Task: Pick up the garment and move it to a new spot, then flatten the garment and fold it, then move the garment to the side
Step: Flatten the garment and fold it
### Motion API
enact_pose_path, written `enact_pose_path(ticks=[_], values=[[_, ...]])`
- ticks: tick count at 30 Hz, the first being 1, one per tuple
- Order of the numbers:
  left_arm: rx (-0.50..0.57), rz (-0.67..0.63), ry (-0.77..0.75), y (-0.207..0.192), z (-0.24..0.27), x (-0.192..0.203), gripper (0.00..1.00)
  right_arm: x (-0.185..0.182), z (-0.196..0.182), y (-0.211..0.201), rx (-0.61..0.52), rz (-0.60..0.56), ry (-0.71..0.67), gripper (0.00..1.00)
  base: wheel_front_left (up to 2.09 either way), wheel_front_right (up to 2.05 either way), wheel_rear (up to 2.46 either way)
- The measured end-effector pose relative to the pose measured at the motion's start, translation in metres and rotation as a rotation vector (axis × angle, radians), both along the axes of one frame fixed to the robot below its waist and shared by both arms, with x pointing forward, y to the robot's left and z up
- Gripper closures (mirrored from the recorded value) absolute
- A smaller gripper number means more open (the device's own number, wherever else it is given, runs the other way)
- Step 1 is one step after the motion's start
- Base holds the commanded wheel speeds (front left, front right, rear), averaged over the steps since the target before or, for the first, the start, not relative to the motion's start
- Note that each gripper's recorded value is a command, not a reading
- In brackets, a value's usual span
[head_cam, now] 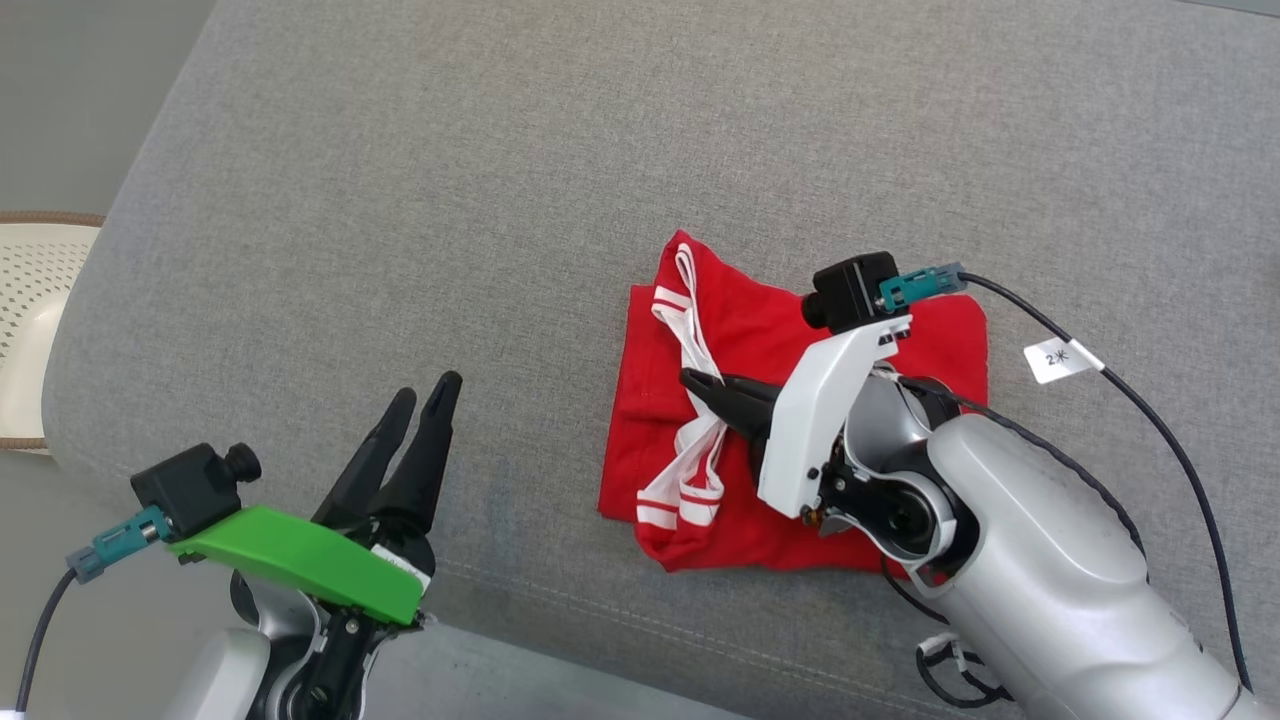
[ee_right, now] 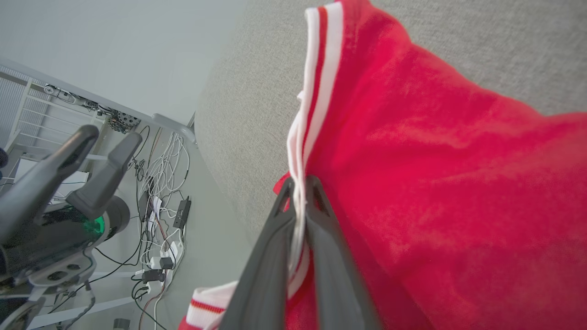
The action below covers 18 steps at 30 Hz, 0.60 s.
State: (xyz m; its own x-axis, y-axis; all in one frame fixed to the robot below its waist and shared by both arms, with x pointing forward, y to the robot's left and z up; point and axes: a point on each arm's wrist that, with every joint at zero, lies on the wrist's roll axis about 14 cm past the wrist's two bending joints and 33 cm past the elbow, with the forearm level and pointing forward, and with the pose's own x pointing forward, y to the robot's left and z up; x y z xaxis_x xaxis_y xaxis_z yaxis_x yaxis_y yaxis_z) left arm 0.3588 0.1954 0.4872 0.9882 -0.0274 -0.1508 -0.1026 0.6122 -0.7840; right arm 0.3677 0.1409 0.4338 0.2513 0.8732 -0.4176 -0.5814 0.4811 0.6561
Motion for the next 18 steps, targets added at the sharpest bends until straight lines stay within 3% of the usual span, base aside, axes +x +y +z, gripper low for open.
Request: enact_pose_path(ticks=[1,2,3,18], values=[[0.0,0.002,-0.001,0.0,0.0,0.0,0.0,0.0,-0.001,0.0,-0.003,-0.001,0.001,0.22,0.0,0.0,0.0],[0.0,0.003,0.0,0.0,0.0,0.0,0.0,0.001,-0.001,0.001,0.002,-0.011,0.002,0.16,0.0,0.0,0.0],[0.0,0.003,0.0,0.0,0.0,0.0,0.0,0.002,-0.001,0.002,0.007,-0.02,0.002,0.0,0.0,0.0,0.0],[0.003,-0.003,-0.019,0.0,0.003,0.002,0.0,0.014,0.023,0.005,0.145,-0.142,-0.022,0.0,0.0,0.0,0.0]])
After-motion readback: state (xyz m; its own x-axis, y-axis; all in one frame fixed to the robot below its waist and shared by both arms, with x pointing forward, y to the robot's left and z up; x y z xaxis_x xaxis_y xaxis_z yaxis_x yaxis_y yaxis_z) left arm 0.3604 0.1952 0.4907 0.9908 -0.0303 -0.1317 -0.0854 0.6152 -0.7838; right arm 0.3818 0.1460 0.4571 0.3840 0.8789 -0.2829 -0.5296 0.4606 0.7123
